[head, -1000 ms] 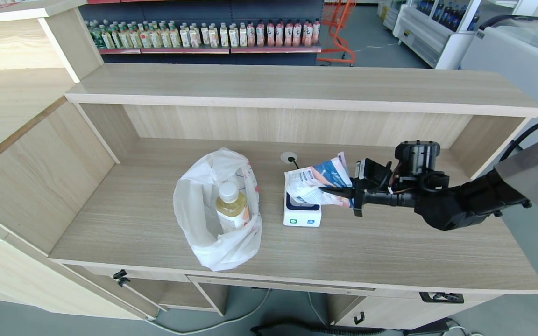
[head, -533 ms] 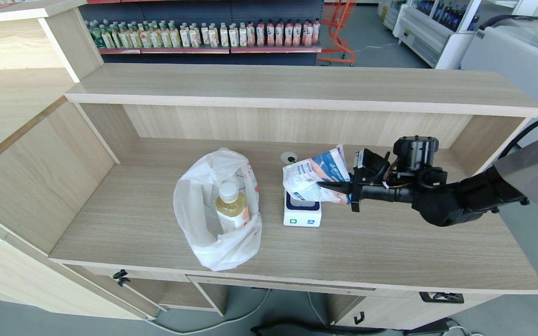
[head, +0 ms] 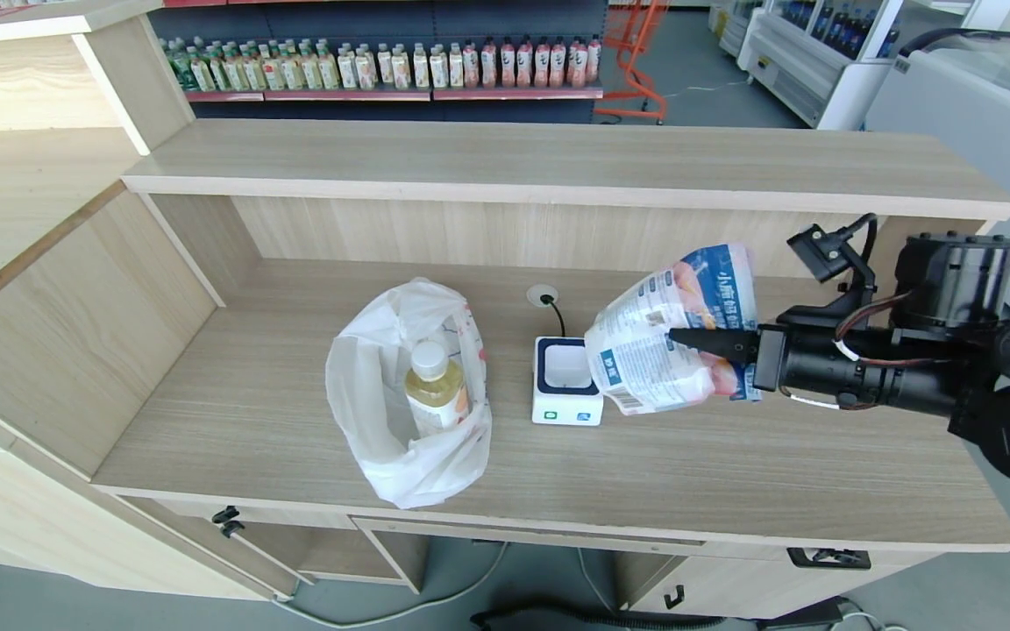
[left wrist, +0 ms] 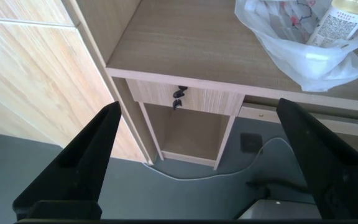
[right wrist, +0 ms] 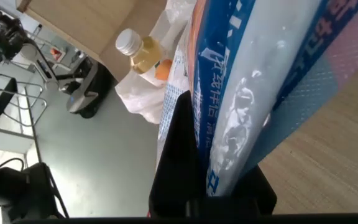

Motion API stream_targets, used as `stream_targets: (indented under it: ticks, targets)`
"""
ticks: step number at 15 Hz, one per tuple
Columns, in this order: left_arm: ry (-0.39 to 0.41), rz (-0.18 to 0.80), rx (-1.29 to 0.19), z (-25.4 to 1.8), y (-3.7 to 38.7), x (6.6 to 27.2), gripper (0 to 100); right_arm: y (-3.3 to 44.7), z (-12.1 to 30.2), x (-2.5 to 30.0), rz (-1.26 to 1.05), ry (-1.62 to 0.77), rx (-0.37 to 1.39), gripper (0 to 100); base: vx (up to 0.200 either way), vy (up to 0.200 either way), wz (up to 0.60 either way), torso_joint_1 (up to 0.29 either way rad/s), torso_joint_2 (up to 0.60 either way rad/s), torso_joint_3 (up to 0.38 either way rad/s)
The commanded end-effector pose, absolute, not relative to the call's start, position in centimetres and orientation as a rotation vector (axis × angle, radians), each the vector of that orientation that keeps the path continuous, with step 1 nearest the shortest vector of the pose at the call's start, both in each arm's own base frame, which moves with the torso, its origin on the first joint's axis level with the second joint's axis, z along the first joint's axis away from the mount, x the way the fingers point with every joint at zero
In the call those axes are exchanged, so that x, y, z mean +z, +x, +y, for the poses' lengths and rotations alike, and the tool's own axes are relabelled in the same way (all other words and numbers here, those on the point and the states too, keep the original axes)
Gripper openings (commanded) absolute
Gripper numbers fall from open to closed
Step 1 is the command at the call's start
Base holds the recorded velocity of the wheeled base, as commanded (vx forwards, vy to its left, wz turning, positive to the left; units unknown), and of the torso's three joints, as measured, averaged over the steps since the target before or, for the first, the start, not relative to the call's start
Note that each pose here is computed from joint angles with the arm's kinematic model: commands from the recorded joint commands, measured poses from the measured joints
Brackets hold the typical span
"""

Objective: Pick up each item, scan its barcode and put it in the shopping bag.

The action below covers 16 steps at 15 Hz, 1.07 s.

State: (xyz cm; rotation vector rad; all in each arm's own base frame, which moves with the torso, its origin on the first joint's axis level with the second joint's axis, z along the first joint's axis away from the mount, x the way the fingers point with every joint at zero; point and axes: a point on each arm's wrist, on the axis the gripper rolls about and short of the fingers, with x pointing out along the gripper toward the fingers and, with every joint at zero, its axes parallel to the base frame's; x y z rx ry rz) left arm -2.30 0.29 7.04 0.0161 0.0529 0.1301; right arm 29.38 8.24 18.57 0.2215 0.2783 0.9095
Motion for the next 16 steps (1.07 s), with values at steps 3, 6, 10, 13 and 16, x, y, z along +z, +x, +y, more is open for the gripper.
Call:
stream_targets:
  ticks: [3, 6, 10, 13, 16]
  targets:
    - [0.019, 0.053, 0.131, 0.3, -2.3, 7.0, 100, 26.0, 7.3, 19.5, 0.259, 0.229, 0.900, 0, 0.000, 0.000, 0.00, 0.000, 0.00, 0.000]
    - [0.020, 0.053, 0.130, 0.3, -2.3, 7.0, 100, 25.2, 7.4, 19.8, 0.259, 0.246, 0.910, 0, 0.000, 0.000, 0.00, 0.000, 0.00, 0.000]
    - [0.020, 0.053, 0.130, 0.3, -2.3, 7.0, 100, 25.0, 7.4, 20.2, 0.253, 0.256, 0.912, 0, 0.000, 0.100, 0.00, 0.001, 0.00, -0.001]
    - [0.020, 0.053, 0.130, 0.3, -2.3, 7.0, 100, 25.1, 7.5, 20.4, 0.246, 0.261, 0.915, 0, 0.000, 0.200, 0.00, 0.002, 0.00, 0.002]
    - [0.020, 0.053, 0.130, 0.3, -2.3, 7.0, 100, 26.1, 7.7, 20.4, 0.246, 0.260, 0.912, 0, 0.000, 0.200, 0.00, -0.001, 0.00, 0.004]
